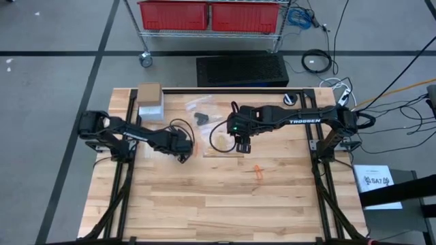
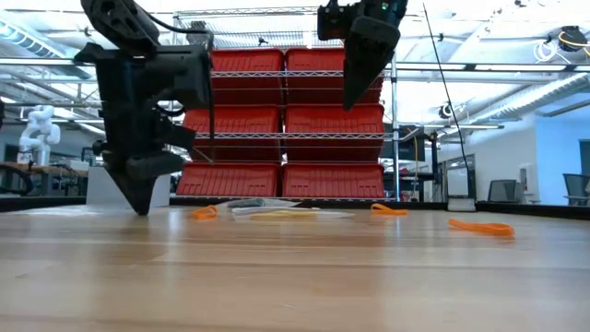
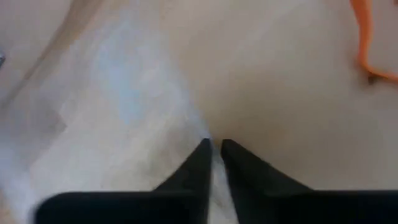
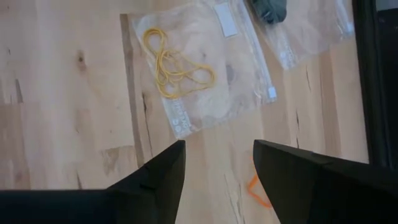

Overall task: Sort rubber bands
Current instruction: Open the bottom left transparent zip bag

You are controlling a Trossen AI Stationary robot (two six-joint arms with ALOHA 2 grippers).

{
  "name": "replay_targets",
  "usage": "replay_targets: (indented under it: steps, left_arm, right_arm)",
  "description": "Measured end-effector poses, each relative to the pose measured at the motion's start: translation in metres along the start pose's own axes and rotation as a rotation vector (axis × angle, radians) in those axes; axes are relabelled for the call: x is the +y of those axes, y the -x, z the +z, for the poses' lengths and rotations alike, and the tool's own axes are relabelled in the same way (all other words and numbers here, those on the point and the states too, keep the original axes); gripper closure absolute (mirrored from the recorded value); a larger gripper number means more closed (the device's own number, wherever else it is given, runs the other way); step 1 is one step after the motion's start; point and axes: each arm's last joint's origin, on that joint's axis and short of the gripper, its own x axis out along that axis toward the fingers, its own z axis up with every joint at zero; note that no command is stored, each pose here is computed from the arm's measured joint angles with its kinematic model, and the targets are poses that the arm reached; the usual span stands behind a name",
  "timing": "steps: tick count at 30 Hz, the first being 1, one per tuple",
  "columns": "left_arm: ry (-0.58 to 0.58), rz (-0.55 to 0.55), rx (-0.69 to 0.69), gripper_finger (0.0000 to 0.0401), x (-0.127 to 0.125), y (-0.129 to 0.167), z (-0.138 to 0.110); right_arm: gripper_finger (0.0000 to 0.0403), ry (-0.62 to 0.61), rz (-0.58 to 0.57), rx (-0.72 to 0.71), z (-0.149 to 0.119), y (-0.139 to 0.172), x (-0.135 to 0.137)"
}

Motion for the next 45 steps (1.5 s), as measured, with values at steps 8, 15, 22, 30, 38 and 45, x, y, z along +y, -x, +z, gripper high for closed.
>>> replay_targets:
  steps: [8,15,22,30,38,45]
  left_arm:
    - [-0.133,-0.072,-0.061,0.0397,-0.007,0.028,-0.008]
    - [-0.208,-0.164,-0.225,0.0399,-0.010,0.066,-0.002]
    - [-0.221,-0.183,-0.338,0.0400,0.003,0.094,-0.006]
    - [-0.316,-0.197,-0.198,0.0348,-0.006,0.073,-0.017]
    - [-0.407,-0.051,-0.088,0.0271,-0.024,0.036,-0.019]
    - [-0.475,0.070,-0.048,0.0267,-0.033,0.013,-0.021]
  right_arm:
    - [0.0220,0.011,-0.003,-0.014,0.001,0.000,-0.001]
    - [0.0220,-0.003,0.000,-0.041,0.000,0.010,-0.001]
    - [0.0220,-0.051,0.033,-0.168,-0.010,0.027,0.013]
    - [0.0220,-0.086,0.089,-0.360,-0.028,-0.008,0.043]
    - [0.0220,-0.098,0.110,-0.473,-0.031,-0.020,0.051]
    - [0.0220,-0.094,0.106,-0.482,-0.030,-0.020,0.051]
